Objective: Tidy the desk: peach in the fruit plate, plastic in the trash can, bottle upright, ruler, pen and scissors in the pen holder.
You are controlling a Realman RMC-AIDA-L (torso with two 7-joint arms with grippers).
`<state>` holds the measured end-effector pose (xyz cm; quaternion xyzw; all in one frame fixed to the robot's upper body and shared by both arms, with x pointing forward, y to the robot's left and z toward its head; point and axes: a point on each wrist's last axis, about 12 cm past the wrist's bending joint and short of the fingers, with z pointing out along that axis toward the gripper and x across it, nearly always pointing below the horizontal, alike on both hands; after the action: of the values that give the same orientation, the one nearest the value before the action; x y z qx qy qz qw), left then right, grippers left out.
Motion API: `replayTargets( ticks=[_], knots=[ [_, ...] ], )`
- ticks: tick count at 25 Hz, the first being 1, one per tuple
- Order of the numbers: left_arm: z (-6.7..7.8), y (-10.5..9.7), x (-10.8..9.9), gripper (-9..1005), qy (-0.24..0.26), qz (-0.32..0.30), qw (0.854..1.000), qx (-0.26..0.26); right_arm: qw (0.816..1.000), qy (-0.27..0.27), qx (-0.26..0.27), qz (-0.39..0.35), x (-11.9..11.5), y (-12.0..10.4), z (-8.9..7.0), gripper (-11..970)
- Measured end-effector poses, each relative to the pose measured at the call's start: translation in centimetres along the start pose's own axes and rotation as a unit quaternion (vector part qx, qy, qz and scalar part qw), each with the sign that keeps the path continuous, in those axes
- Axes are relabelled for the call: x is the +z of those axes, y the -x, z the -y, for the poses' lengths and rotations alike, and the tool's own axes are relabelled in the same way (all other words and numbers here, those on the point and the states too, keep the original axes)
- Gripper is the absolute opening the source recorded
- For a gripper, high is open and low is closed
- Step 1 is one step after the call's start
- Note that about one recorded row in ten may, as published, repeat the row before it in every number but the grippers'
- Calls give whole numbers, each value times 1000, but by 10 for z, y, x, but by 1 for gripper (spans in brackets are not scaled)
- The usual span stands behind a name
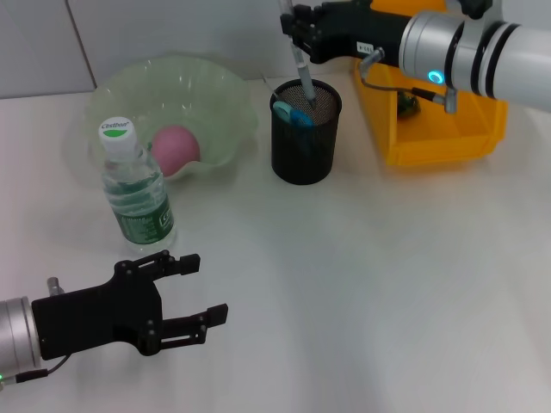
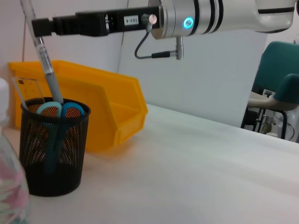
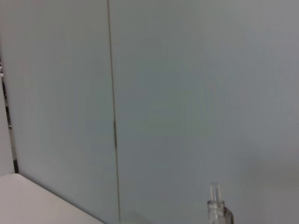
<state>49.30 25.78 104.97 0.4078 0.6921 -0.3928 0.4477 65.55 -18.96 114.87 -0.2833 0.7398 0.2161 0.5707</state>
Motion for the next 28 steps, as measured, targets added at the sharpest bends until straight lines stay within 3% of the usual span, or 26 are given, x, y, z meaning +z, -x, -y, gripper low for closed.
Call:
replayTargets(
  ticks=[22,28],
  knots=[
    [0,0,-1,835,0,1,1000,-1,999,-1,37,-2,-12,-34,2,190],
    [0,0,-2,835,3,4,1000,-2,998,9,58,4,-23,-41,2,442]
  ],
)
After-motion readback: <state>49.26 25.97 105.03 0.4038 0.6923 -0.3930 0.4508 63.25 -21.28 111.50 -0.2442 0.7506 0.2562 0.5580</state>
